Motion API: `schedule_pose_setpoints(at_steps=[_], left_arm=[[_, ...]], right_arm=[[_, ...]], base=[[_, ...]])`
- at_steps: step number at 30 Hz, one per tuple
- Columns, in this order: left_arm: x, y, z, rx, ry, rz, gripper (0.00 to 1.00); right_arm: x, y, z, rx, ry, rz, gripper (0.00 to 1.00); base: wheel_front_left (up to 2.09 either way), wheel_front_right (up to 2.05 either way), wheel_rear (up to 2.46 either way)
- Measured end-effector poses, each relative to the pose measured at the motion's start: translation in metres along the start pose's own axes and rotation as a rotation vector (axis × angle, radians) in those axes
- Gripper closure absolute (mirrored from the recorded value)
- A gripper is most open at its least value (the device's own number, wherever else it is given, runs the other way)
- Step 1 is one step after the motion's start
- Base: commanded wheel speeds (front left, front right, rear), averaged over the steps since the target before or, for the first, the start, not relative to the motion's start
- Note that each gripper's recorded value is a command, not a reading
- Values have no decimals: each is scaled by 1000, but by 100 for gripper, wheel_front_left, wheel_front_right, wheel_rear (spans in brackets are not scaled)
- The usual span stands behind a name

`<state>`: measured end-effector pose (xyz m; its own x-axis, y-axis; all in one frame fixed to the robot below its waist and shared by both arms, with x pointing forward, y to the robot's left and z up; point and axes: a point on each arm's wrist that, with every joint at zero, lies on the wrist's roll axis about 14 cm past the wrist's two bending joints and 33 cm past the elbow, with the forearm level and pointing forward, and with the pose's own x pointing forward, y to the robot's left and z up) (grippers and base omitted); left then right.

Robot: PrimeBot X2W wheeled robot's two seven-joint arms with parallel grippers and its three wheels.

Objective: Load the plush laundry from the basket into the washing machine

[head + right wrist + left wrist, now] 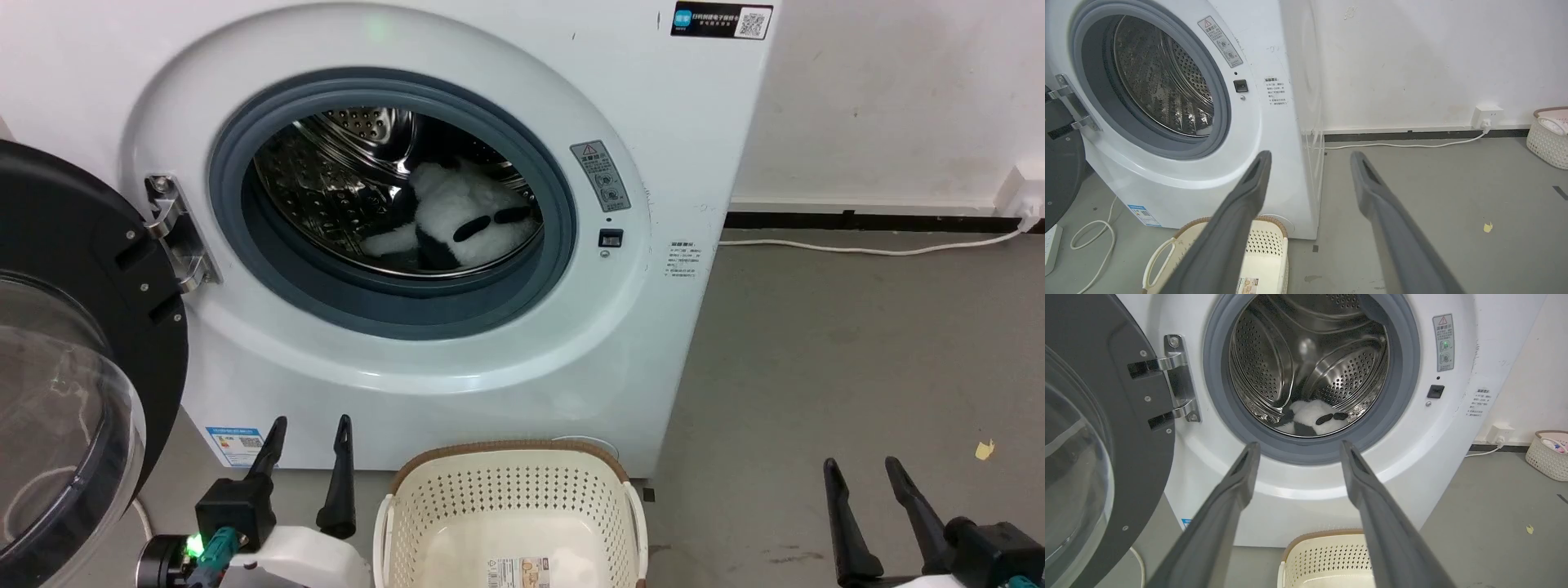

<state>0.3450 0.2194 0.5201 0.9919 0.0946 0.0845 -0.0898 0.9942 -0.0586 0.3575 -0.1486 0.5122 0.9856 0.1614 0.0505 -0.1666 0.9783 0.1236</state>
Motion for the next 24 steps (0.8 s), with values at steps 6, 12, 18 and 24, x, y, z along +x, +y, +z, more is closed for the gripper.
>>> schedule_pose_setpoints(at_steps=[6, 12, 18, 24], left_arm=[[-6, -3, -5, 0, 23, -10, 0], [-11, -9, -15, -15, 64, -30, 0], [-12, -10, -19, -25, 93, -32, 0], [-12, -6, -17, -38, 98, -7, 0]], right_arm=[[-4, -2, -6, -12, 26, -5, 0], [-7, -3, -9, -12, 40, -11, 0], [-10, -2, -14, -11, 60, -7, 0], [-9, 0, -15, -11, 68, -1, 0]], base=[[0, 0, 0], [0, 0, 0], [0, 0, 0], [0, 0, 0]])
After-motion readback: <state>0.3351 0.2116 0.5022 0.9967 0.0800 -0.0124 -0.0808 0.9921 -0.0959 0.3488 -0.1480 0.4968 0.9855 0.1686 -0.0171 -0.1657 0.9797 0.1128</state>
